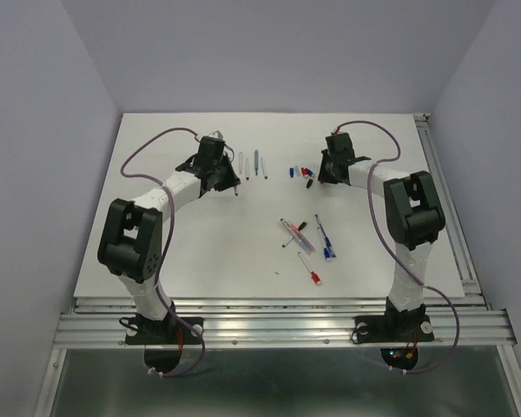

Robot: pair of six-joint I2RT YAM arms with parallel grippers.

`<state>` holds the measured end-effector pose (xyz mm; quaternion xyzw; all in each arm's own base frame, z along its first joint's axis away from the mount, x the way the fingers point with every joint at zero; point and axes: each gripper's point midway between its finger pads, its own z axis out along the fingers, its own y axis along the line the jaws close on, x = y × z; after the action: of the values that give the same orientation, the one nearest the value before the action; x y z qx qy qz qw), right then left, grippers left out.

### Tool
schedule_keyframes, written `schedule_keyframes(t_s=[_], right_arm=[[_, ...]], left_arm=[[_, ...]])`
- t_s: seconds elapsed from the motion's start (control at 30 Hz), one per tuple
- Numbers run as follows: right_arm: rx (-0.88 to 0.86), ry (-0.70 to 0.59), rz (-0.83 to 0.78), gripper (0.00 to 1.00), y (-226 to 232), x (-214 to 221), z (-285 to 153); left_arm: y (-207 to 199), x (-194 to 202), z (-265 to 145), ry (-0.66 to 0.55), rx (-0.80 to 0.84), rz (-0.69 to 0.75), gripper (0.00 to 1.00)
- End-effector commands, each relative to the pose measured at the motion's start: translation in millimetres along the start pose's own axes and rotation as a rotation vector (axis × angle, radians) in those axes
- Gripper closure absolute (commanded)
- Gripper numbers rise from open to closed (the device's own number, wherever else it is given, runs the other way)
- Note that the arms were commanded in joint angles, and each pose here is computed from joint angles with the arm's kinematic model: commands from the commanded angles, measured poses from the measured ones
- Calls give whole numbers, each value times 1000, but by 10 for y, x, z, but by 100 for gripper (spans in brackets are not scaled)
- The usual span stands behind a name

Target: Open the pen caps

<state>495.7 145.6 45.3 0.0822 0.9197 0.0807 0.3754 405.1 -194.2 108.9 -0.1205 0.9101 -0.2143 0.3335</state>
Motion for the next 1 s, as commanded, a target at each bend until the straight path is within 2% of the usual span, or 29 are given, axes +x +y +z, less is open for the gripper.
schedule_keyframes(t_s=[0.0,0.1,0.23,0.4,0.5,0.8,0.93,0.97], right_arm=[[12,-51,-11,87,18,-265,2],[2,-28,-6,84,31,-188,71],[-2,-5,13,74,35,-111,107],[-20,-7,38,56,69,-131,45],[-8,-14,65,52,66,-164,-14],[-17,-159,139,48,61,-577,-697],[-73,-186,157,41,95,-566,-1049],[-85,-194,168,36,96,-568,-1128]], left_arm=[[72,-98,127,19,-65,46,97],[72,-146,227,26,-74,62,95],[110,-218,334,27,-115,74,94],[192,-280,468,33,-172,101,88],[252,-307,539,35,-208,111,88],[324,-358,754,38,-249,109,88],[323,-359,818,42,-248,112,84],[322,-370,825,41,-250,112,82]])
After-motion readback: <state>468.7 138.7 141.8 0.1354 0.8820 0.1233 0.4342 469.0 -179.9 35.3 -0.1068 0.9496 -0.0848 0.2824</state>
